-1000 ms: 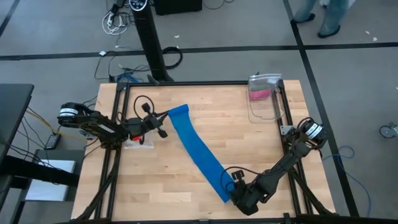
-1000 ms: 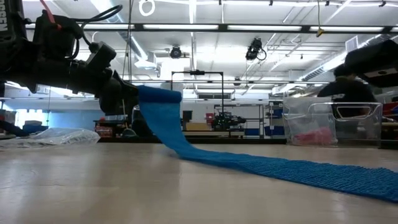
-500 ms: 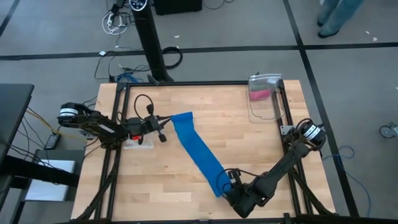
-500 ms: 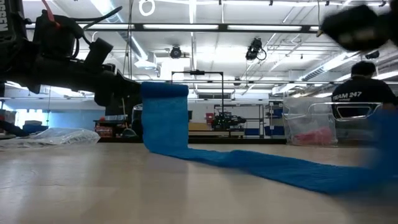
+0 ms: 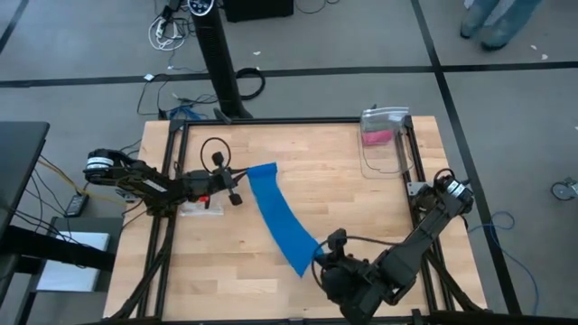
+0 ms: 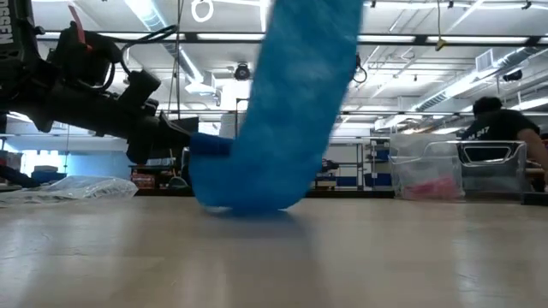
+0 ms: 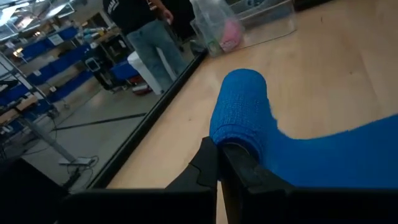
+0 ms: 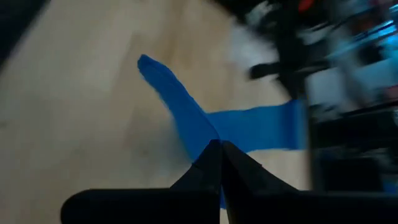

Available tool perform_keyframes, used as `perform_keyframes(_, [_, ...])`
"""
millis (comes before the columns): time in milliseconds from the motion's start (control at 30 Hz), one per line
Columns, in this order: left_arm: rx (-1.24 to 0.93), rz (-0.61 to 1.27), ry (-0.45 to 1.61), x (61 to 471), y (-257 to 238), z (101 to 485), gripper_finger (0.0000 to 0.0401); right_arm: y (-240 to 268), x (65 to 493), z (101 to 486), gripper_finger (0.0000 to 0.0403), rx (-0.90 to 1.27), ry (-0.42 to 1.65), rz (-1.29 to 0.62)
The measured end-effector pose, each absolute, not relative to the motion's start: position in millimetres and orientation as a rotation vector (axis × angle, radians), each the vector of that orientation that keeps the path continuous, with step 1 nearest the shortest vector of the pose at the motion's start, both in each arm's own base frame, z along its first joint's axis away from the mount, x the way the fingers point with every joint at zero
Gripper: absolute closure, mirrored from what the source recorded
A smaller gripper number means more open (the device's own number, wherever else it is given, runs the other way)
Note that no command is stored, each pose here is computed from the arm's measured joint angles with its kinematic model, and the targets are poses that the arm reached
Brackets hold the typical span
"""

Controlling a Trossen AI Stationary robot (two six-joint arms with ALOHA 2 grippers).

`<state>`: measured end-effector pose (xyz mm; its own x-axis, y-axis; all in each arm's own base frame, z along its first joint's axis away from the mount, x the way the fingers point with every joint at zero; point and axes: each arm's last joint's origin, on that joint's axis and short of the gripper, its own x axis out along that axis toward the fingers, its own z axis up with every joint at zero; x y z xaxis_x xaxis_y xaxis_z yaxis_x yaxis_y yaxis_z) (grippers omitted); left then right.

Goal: Roll bandage
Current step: Roll the blue bandage

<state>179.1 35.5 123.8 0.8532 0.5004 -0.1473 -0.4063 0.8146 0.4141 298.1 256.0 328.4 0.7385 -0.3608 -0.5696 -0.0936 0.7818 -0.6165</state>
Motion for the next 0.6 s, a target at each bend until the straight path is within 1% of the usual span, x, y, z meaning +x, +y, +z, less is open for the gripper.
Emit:
perform_keyframes(300, [0.394, 0.428, 0.256, 182, 25, 124, 0.0395, 224, 322, 389, 0.0402, -0.827, 0.570, -0.416])
perform_keyframes(467, [0.411, 0.383, 0.287, 193, 19, 126, 0.0395, 207, 334, 432, 0.0402, -0.890, 0.484, -0.562])
perform_keyframes(600, [0.428, 0.354, 0.324, 201, 15, 127, 0.0395, 192, 342, 462, 0.0403, -0.934, 0.454, -0.654])
